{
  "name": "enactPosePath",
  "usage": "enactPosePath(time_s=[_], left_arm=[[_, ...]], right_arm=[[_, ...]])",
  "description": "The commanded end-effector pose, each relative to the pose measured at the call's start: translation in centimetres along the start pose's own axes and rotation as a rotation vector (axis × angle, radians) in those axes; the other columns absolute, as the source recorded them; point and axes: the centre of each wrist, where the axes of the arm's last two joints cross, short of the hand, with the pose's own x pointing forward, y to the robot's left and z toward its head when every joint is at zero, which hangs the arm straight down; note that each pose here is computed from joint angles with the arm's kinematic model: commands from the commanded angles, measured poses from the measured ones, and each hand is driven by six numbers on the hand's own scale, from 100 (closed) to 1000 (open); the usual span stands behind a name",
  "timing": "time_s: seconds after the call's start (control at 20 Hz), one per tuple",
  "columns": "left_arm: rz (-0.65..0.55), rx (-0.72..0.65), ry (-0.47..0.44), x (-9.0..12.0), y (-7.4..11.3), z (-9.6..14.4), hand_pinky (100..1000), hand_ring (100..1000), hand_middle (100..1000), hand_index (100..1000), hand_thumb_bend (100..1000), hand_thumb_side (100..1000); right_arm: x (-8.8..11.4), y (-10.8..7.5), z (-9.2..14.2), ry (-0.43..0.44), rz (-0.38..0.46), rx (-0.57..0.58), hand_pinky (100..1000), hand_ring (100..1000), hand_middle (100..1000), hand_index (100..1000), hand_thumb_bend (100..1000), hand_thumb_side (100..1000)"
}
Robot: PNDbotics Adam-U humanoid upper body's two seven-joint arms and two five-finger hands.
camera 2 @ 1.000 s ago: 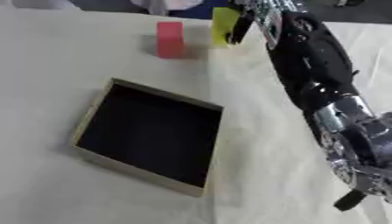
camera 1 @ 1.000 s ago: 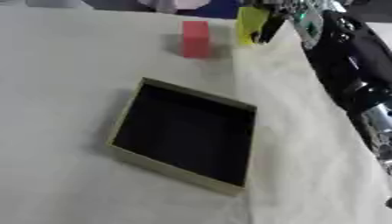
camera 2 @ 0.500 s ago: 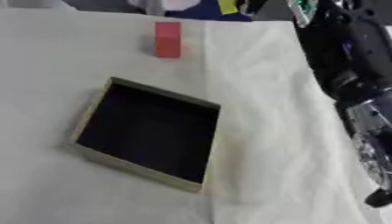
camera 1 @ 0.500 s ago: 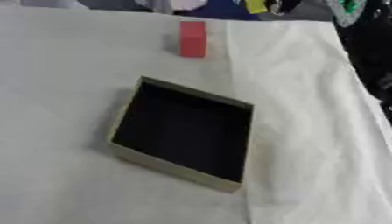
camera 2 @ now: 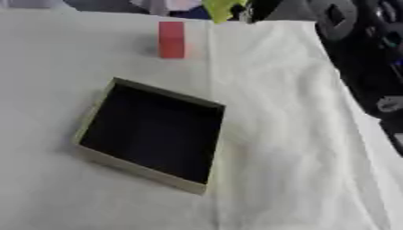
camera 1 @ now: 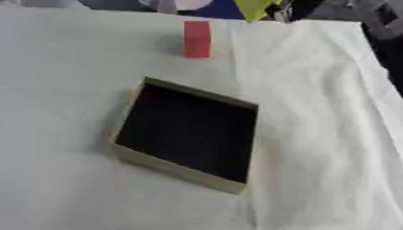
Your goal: Pick up objects on the table and place them in the box.
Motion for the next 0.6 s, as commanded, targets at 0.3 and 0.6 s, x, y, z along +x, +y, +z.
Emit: enactPosePath(time_s=[0.3, 0.6], left_arm=[[-0.014, -0.028, -0.022, 0.6, 0.4, -0.5, 673, 737, 709, 783, 283, 694], [-0.017, -0.04, -0.012, 0.6, 0.5, -0.3, 674, 737, 709, 784, 286, 687]], right_arm=[[1.6, -0.3, 0.8, -0.073, -0.016, -0.033, 739, 628, 565, 709, 100, 177], [2.4, 0.9, 0.2, -0.123, -0.078, -0.012, 751, 629, 566, 675, 100, 206]])
